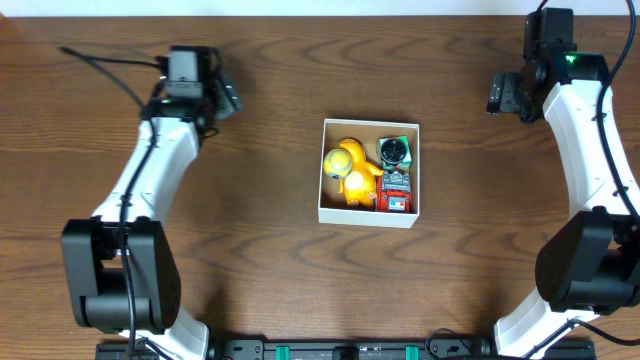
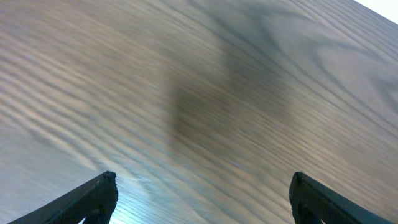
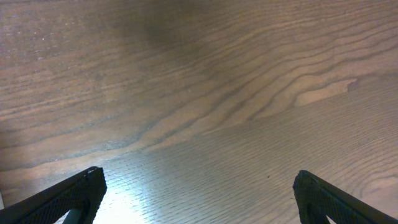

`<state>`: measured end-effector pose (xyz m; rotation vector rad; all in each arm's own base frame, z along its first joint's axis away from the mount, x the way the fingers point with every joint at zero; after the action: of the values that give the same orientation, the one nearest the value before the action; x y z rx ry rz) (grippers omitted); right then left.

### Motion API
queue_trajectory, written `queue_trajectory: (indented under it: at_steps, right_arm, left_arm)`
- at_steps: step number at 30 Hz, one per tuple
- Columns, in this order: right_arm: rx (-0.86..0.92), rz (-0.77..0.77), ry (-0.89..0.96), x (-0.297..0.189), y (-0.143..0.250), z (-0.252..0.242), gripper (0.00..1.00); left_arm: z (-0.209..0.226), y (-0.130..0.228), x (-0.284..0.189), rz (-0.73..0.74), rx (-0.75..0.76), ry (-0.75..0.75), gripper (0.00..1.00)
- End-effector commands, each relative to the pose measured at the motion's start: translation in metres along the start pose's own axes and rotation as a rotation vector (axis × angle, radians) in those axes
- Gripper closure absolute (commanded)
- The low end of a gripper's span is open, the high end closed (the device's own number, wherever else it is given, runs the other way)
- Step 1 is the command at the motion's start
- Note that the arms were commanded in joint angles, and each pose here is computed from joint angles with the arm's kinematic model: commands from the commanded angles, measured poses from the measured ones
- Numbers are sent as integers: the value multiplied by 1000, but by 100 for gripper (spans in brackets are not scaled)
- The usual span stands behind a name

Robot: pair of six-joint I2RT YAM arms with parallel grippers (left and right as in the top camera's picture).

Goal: Pack container
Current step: 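Raise the left gripper away from the box to the upper left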

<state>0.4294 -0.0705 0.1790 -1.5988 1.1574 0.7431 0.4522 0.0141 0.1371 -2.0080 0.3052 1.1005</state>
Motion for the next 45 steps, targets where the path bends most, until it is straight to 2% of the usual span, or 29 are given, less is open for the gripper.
queue_trajectory:
  at_steps: [1, 45]
  right_arm:
    - [20, -14, 17, -5, -4, -6, 1]
    - [20, -14, 17, -5, -4, -6, 1]
  left_arm:
    - [7, -14, -7, -37, -34, -14, 2]
    - [11, -16, -6, -40, -41, -18, 2]
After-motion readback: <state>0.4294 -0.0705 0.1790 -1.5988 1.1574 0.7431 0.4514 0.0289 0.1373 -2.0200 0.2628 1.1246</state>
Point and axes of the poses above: each gripper's point midway between its finger pads, its own x axis out along the fingers, its own z axis along the line the jaws close on, y = z × x, the point moved 2 cm from there along -x, back along the fingers, and after that the axes turned 14 degrees about -x, right-handed, at the moved point
